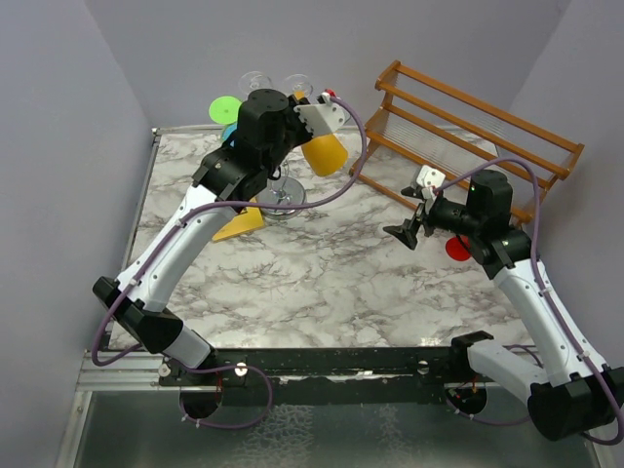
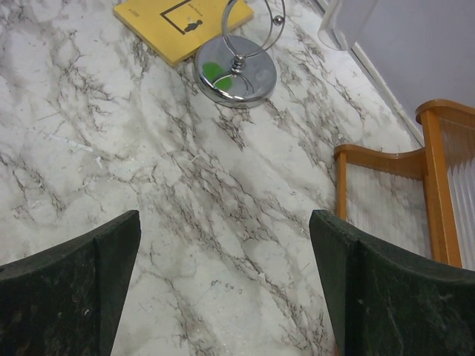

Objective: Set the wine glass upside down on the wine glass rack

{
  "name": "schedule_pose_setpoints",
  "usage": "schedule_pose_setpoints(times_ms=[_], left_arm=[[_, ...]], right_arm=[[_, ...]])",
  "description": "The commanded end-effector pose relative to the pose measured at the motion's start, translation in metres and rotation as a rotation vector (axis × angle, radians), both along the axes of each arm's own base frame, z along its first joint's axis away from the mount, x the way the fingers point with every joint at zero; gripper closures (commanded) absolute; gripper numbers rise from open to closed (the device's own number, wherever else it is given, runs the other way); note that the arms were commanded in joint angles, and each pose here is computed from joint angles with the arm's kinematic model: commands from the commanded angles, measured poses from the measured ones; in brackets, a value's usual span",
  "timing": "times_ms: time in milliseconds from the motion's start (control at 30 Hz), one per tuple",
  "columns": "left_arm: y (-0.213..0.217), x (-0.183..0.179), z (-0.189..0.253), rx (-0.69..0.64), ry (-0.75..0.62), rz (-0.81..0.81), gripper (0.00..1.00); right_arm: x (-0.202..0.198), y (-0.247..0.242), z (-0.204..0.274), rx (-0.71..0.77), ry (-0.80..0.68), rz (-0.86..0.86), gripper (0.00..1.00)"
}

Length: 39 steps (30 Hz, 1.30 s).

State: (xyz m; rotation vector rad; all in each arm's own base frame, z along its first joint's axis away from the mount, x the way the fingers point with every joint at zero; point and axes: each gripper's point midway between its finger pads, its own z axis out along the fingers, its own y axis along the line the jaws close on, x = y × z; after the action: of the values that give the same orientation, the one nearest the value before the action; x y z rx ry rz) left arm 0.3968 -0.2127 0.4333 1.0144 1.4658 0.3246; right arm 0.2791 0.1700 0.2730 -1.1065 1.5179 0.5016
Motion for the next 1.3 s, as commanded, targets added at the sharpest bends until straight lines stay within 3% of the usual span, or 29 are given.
schedule_pose_setpoints(times_ms=[0,333,1267], left_arm=[[0.004,0.002,-0.003,0.086,-0.029,0.027,1.0],[0.001,0.0,-0.028,0.205,0.007,-0.006,1.0],[0.023,0.0,-0.049,0.343,0.042,0.071,1.0]], right_arm=[[0.001,0.003,0.004,0.019,-0.017,0.015,0.05],[0.001,0.003,0.0,0.018,-0.004,0.017,0.05],[0.003,0.003,-0.003,0.012,0.007,0.011,0.05]])
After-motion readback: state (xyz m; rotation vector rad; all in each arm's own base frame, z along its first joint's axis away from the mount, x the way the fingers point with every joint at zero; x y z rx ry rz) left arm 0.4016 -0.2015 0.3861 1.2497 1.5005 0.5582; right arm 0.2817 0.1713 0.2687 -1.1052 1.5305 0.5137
